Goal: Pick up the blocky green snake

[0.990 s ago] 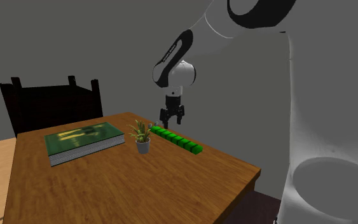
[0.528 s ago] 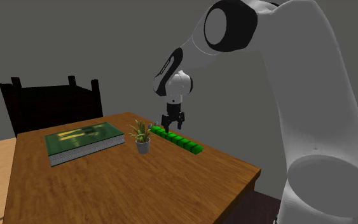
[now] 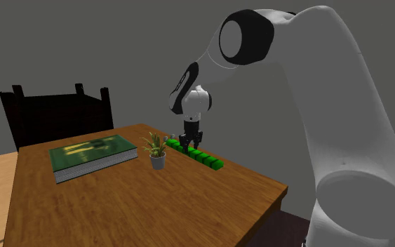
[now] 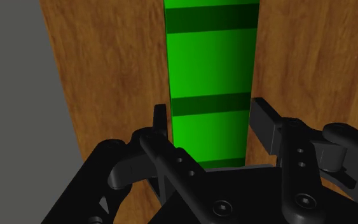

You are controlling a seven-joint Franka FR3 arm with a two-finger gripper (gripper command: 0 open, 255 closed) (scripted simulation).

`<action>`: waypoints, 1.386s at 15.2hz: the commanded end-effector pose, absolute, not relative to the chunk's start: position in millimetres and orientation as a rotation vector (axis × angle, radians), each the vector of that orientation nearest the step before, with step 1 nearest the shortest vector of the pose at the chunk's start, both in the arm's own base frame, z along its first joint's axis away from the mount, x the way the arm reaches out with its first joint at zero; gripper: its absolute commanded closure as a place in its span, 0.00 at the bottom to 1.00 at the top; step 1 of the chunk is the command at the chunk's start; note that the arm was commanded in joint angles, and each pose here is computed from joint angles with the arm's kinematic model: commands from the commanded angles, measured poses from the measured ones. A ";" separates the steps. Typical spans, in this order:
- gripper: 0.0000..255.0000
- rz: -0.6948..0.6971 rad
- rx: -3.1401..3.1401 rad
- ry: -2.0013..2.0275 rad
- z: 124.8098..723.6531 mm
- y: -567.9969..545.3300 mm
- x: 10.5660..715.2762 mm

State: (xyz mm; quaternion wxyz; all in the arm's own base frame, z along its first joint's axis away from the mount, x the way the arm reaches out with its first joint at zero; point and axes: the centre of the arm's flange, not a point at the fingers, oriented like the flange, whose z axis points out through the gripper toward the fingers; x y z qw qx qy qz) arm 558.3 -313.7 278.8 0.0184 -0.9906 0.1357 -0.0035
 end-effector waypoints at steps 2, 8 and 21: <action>1.00 -0.011 -3.076 0.422 278.0 -313.1 558.4; 1.00 -0.011 -3.076 0.421 277.4 -313.0 558.7; 1.00 -0.011 -3.076 0.421 341.3 -313.9 558.1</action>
